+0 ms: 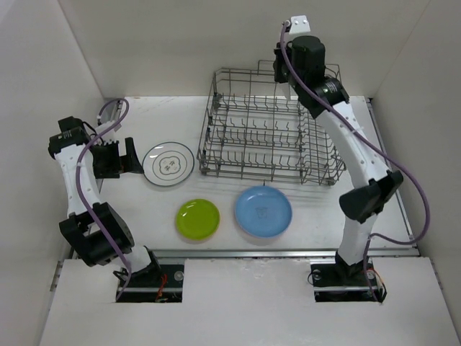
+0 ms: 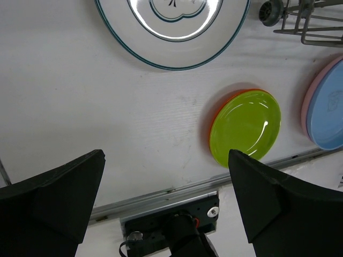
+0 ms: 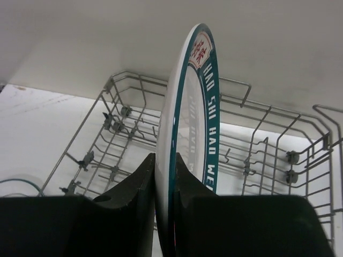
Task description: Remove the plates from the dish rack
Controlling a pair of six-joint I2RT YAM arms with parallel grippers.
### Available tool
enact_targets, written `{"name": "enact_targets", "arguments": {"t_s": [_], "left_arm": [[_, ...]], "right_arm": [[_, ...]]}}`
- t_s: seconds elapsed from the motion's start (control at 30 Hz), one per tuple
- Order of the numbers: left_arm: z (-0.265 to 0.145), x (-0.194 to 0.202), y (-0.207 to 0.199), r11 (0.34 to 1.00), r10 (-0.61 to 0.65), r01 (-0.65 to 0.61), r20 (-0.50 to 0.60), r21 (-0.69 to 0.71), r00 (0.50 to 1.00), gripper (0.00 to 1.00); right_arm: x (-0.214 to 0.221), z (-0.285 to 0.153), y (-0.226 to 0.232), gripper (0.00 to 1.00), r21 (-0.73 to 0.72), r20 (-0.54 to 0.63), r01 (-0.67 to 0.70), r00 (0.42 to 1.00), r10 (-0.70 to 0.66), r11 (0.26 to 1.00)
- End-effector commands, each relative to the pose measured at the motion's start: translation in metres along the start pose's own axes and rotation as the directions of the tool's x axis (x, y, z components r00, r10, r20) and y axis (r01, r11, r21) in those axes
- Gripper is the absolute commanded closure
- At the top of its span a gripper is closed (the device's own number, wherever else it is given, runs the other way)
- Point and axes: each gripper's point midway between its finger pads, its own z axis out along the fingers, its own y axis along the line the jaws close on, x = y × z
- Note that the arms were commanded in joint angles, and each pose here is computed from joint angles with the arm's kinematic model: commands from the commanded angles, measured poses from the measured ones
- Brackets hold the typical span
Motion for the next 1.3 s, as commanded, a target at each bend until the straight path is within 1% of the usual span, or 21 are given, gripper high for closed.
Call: {"name": "enact_targets", "arguments": {"t_s": [0.0, 0.07, 0.1, 0.13, 0.2, 0.23, 0.3, 0.33, 0.37, 0.43, 0.5, 0.57, 0.67, 0.7, 0.73, 0.77, 0.93, 1.03, 1.17, 1.2, 1.27], "left_arm": [[-0.024, -0.013, -0.021, 0.999, 0.042, -0.045, 0.093, 0.032, 0.995, 0.00], [-0.035, -0.018, -0.023, 0.998, 0.067, -0.068, 0.128, 0.006, 0.989, 0.00], [-0.039, -0.019, -0.025, 0.996, 0.085, -0.085, 0.139, -0.001, 0.987, 0.00], [-0.041, -0.021, -0.025, 0.996, 0.091, -0.091, 0.149, -0.005, 0.985, 0.00], [-0.048, -0.028, -0.034, 0.992, 0.128, -0.128, 0.174, -0.011, 0.976, 0.00], [-0.050, -0.031, -0.037, 0.991, 0.134, -0.135, 0.186, -0.004, 0.973, 0.00], [-0.051, -0.035, -0.051, 0.991, 0.122, -0.132, 0.201, 0.036, 0.972, 0.00], [-0.052, -0.036, -0.056, 0.991, 0.104, -0.120, 0.208, 0.064, 0.972, 0.00], [-0.051, -0.039, -0.060, 0.990, 0.087, -0.109, 0.213, 0.094, 0.973, 0.00], [-0.048, -0.045, -0.068, 0.985, 0.039, -0.073, 0.210, 0.159, 0.977, 0.00], [-0.045, -0.051, -0.063, 0.987, 0.009, -0.042, 0.209, 0.152, 0.978, 0.00], [-0.046, -0.062, -0.049, 0.997, 0.001, -0.019, 0.241, 0.073, 0.970, 0.00], [-0.050, -0.067, -0.062, 0.994, 0.020, -0.045, 0.251, 0.095, 0.968, 0.00], [-0.047, -0.067, -0.066, 0.993, 0.034, -0.060, 0.233, 0.105, 0.972, 0.00], [-0.045, -0.068, -0.072, 0.988, 0.069, -0.098, 0.222, 0.121, 0.973, 0.00], [-0.042, -0.066, -0.088, 0.978, 0.111, -0.144, 0.207, 0.151, 0.972, 0.00], [-0.016, -0.050, -0.130, 0.935, 0.221, -0.239, 0.097, 0.263, 0.970, 0.00], [0.000, -0.055, -0.148, 0.906, 0.317, -0.331, 0.093, 0.263, 0.944, 0.00], [0.023, -0.055, -0.168, 0.887, 0.370, -0.362, 0.027, 0.286, 0.928, 0.00], [0.031, -0.057, -0.173, 0.878, 0.388, -0.372, 0.005, 0.301, 0.921, 0.00], [0.041, -0.048, -0.186, 0.854, 0.440, -0.405, -0.040, 0.328, 0.897, 0.00]], "right_arm": [[-0.011, -0.031, 0.042, 1.00, -0.056, 0.062, 0.123, 0.991, -0.119, 0.991], [-0.007, -0.054, 0.056, 1.00, -0.050, 0.065, 0.175, 0.983, -0.172, 0.983], [0.000, -0.061, 0.058, 1.00, 0.003, 0.054, 0.201, 0.978, -0.201, 0.980], [0.027, -0.070, 0.087, 1.00, -0.029, 0.020, 0.256, 0.967, -0.255, 0.966], [0.049, -0.082, 0.106, 1.00, -0.003, -0.014, 0.337, 0.941, -0.337, 0.941], [0.068, -0.100, 0.120, 1.00, 0.039, -0.052, 0.403, 0.915, -0.401, 0.914], [0.097, -0.110, 0.132, 1.00, 0.096, -0.109, 0.524, 0.851, -0.514, 0.846], [0.100, -0.118, 0.128, 1.00, 0.206, -0.121, 0.543, 0.840, -0.530, 0.814], [0.129, -0.126, 0.146, 1.00, 0.200, -0.144, 0.612, 0.791, -0.595, 0.765], [0.148, -0.136, 0.159, 1.00, 0.228, -0.157, 0.655, 0.755, -0.637, 0.720], [0.179, -0.143, 0.183, 1.00, 0.198, -0.163, 0.701, 0.712, -0.683, 0.685], [0.194, -0.149, 0.194, 1.00, 0.200, -0.167, 0.707, 0.707, -0.687, 0.679], [0.212, -0.155, 0.222, 1.00, 0.173, -0.152, 0.717, 0.697, -0.701, 0.675], [0.213, -0.161, 0.231, 1.00, 0.176, -0.139, 0.718, 0.696, -0.705, 0.674], [0.225, -0.157, 0.233, 1.00, 0.179, -0.156, 0.742, 0.670, -0.726, 0.646], [0.230, -0.159, 0.241, 1.00, 0.168, -0.148, 0.749, 0.662, -0.734, 0.641], [0.259, -0.164, 0.252, 1.00, 0.185, -0.161, 0.797, 0.601, -0.782, 0.575], [0.270, -0.167, 0.250, 1.00, 0.174, -0.165, 0.815, 0.577, -0.800, 0.552], [0.274, -0.166, 0.250, 1.00, 0.174, -0.166, 0.816, 0.576, -0.801, 0.551], [0.281, -0.165, 0.248, 1.00, 0.170, -0.173, 0.827, 0.560, -0.810, 0.536], [0.281, -0.165, 0.248, 1.00, 0.170, -0.173, 0.827, 0.560, -0.810, 0.536]]}}
